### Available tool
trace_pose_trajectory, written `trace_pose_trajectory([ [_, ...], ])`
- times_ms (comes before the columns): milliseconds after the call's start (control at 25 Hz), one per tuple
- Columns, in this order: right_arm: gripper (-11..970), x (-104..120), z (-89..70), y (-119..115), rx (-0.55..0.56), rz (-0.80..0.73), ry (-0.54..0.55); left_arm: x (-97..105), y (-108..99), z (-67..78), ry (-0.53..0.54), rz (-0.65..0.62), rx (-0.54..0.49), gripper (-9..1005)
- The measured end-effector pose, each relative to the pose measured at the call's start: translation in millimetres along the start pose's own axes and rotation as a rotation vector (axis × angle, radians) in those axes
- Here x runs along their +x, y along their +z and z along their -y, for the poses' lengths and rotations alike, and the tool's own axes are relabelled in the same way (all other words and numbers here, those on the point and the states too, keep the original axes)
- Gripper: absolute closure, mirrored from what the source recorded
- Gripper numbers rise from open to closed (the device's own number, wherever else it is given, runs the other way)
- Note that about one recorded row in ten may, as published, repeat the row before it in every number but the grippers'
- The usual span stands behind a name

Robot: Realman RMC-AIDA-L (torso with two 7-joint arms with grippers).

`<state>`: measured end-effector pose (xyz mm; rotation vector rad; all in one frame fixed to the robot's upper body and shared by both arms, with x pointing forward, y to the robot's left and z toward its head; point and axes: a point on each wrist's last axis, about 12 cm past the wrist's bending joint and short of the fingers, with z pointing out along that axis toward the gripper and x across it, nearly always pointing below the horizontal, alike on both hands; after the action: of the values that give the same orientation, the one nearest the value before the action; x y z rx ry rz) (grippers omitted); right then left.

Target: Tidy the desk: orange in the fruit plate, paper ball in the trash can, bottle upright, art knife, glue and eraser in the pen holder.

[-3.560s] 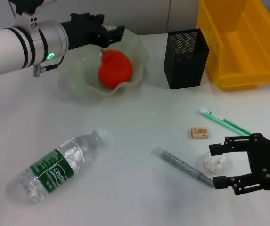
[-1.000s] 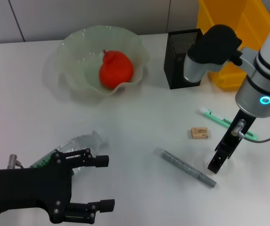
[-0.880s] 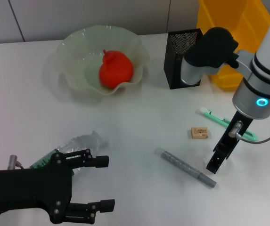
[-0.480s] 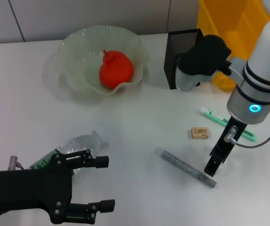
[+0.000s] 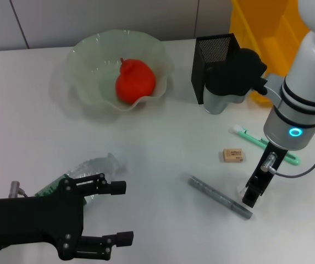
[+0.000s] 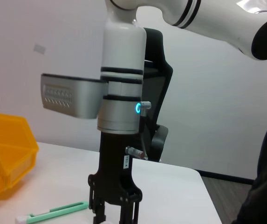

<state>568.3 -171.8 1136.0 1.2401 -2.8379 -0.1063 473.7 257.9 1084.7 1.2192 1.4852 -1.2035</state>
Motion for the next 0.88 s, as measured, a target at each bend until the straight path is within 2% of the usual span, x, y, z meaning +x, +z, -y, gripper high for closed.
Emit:
trace_pose_trajectory([
  [80, 361, -0.2, 0.0, 1.6, 0.002, -0.002, -0.001, 0.1, -0.3, 0.1, 0.0, 0.001, -0.001, 164],
  [400, 479, -1.2, 1.3, 0.0, 0.009, 0.024, 0.001, 0.2, 0.2, 0.4, -0.001, -0.001, 0.003, 166],
  [520, 523, 0.4, 0.0, -8.0, 0.015, 0.038, -0.008, 0.5, -0.2, 0.7, -0.003, 0.0, 0.001, 167],
  [680, 541, 7.6, -1.2, -35.1, 0.026, 0.094, -0.01, 0.9, -0.7, 1.4, -0.005, 0.003, 0.001, 168],
  [880, 555, 24.8, 11.8, -78.3, 0.115, 0.173, 0.049, 1.2, -0.6, 2.0, -0.007, 0.005, 0.002, 169],
])
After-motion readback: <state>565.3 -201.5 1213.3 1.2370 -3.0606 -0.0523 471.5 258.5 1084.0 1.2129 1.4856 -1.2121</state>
